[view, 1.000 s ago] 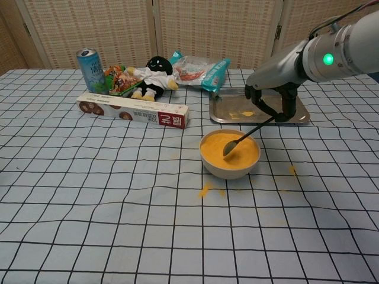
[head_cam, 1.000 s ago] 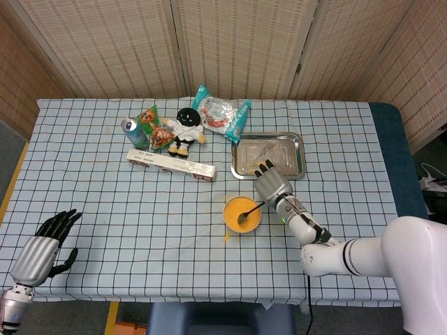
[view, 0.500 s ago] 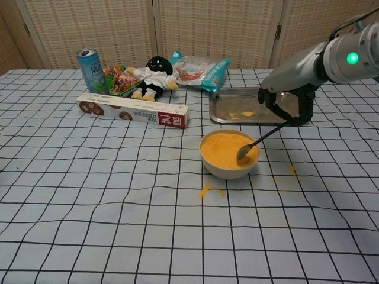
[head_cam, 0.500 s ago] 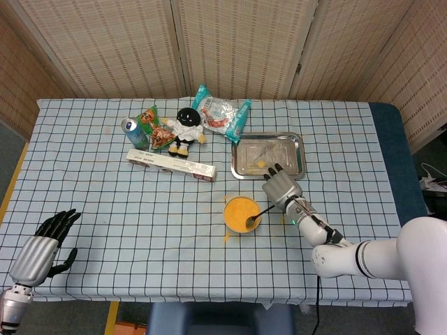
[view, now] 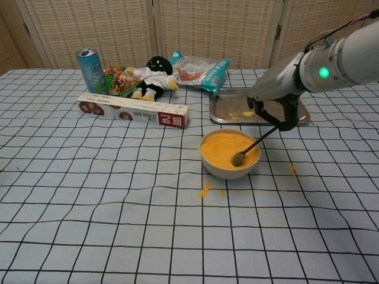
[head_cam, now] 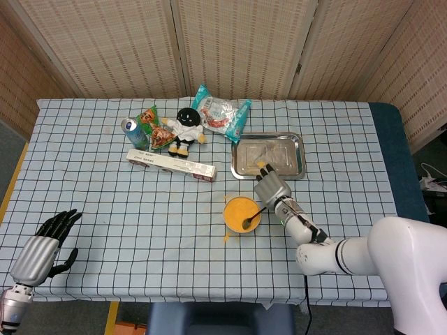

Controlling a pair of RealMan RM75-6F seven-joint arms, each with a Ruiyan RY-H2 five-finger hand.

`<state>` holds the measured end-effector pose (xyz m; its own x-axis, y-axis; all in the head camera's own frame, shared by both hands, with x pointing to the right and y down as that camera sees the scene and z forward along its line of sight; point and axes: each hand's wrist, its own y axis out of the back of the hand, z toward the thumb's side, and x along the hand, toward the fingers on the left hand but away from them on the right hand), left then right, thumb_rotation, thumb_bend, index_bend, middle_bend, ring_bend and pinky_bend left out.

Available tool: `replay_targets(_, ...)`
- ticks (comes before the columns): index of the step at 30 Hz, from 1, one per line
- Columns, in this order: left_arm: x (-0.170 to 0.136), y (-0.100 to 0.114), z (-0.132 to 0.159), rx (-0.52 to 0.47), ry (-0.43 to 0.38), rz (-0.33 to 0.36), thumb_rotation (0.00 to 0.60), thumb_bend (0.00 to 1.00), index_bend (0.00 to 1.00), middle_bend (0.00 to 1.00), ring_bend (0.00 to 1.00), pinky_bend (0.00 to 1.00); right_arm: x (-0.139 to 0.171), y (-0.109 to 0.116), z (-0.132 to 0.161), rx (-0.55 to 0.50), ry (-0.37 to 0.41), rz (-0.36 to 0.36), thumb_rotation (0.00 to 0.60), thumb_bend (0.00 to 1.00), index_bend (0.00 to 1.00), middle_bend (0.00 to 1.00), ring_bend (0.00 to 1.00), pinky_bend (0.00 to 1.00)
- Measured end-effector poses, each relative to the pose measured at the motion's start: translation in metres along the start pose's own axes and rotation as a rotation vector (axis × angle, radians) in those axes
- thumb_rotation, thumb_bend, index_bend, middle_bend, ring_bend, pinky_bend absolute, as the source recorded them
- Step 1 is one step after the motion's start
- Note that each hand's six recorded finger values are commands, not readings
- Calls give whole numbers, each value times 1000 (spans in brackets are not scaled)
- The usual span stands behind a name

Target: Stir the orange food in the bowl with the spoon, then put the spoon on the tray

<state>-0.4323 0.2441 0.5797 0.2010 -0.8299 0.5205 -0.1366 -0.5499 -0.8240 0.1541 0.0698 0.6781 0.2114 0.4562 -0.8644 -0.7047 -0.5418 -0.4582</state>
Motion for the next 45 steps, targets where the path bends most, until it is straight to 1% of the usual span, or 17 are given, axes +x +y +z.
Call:
replay_targets(3,0,0,0,-3,-2,0,600,474,0,0,0,111,-6,4,3,10,-12,-9,600,869,976,113,0,0)
replay_targets(7,-1,1,-1,-7,0,1,600,474,0,0,0,112,-17,11,7,13,-35,-41,600,868,978,115,0,0)
replay_targets(13,-1,2,-2,-8,1,0,600,474,0,0,0,111,-31,20,7,-28,-64,-92,600,869,984,119,0,0)
replay_targets(17,-1,2,-2,-6,1,2,600,473,0,0,0,112,-32,23,6,-73,-59,-114,600,868,986,120,0,0)
replay_targets(20,-1,3,-2,-4,-1,7,600,474,0,0,0,112,-27,23,1,-83,-54,-125,600,868,988,120,0,0)
replay_targets(27,-2,2,1,5,-6,9,600,474,0,0,0,112,-1,13,-11,-102,-32,-122,600,869,990,120,0,0)
replay_targets(34,-3,0,4,14,-9,8,600,474,0,0,0,111,22,-9,-26,-106,-29,-84,600,869,990,120,0,0)
replay_targets(40,-3,-2,5,20,-11,3,600,473,0,0,0,112,23,-22,-28,-109,-23,-52,600,869,992,120,0,0)
replay_targets(45,-2,-3,5,22,-10,-1,600,474,0,0,0,112,17,-26,-23,-102,-16,-45,600,869,992,120,0,0)
